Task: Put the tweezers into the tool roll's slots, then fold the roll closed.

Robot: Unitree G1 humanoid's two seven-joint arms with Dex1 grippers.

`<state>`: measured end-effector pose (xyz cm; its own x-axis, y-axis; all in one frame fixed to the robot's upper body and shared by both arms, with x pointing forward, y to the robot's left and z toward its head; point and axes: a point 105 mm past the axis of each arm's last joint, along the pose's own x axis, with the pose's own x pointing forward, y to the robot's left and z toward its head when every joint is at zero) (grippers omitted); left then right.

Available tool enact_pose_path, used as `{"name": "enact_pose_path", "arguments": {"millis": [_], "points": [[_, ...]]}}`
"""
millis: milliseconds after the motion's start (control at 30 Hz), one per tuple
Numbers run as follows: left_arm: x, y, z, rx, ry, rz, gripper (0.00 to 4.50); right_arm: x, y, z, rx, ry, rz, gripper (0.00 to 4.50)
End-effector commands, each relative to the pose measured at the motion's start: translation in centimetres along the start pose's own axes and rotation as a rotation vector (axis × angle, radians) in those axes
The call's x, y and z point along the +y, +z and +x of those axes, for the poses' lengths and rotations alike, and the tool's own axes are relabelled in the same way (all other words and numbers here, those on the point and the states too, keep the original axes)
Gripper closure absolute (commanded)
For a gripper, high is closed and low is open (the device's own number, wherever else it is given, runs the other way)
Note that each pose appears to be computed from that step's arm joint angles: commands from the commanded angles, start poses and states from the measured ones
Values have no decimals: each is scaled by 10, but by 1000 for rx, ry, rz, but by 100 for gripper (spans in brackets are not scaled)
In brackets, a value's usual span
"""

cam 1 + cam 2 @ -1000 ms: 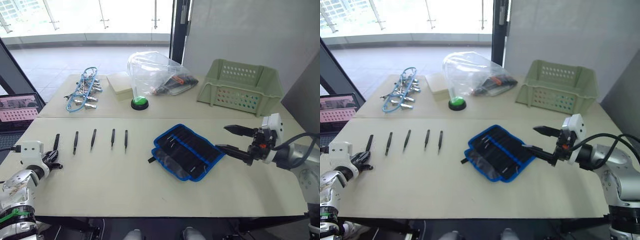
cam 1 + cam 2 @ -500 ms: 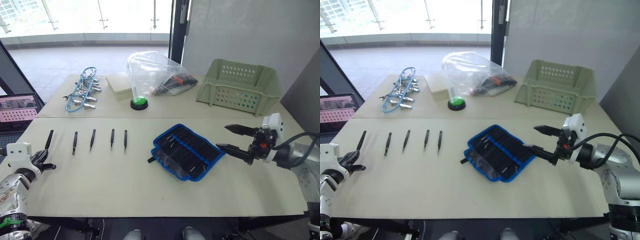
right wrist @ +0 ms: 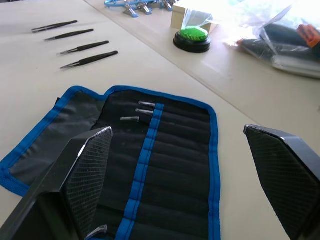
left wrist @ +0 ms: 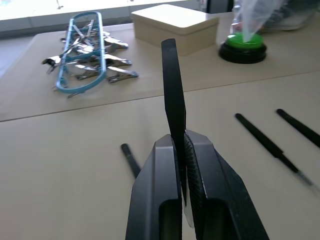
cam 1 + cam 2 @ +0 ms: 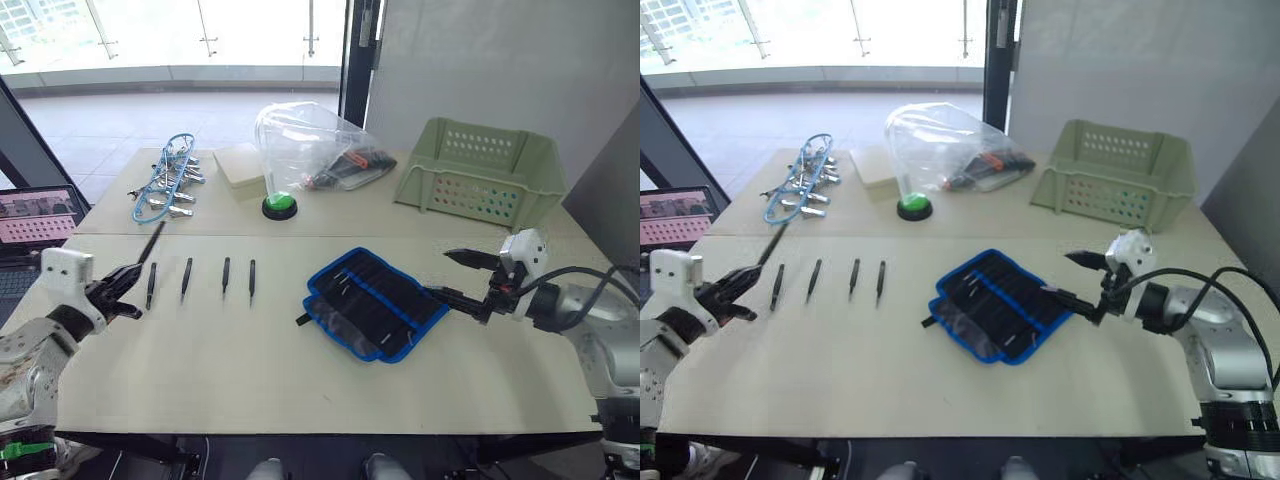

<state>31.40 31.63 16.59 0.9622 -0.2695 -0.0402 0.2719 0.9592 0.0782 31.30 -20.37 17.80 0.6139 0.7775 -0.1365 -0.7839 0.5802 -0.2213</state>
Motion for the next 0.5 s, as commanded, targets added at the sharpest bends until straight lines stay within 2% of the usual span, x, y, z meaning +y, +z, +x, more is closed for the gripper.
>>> {"name": "enact_pose_path", "arguments": {"millis": [33, 167, 233, 367, 400, 500], "points": [[-49, 29, 11, 0, -242, 28, 450, 0, 3, 9, -36, 17, 59, 86], [-88, 40, 17, 47, -409, 36, 450, -3, -12, 23, -15, -24, 38, 221], [-102, 40, 27, 106, -435, 47, 450, -2, -27, 32, 10, -50, 58, 289], [-140, 42, 40, 149, -519, 99, 450, 5, -44, 43, 19, -49, 43, 424], [-147, 42, 42, 158, -537, 97, 450, 5, -46, 44, 18, -50, 44, 448], [-166, 39, 54, 170, -507, 156, 450, 8, -57, 47, 50, -49, 25, 448]]}}
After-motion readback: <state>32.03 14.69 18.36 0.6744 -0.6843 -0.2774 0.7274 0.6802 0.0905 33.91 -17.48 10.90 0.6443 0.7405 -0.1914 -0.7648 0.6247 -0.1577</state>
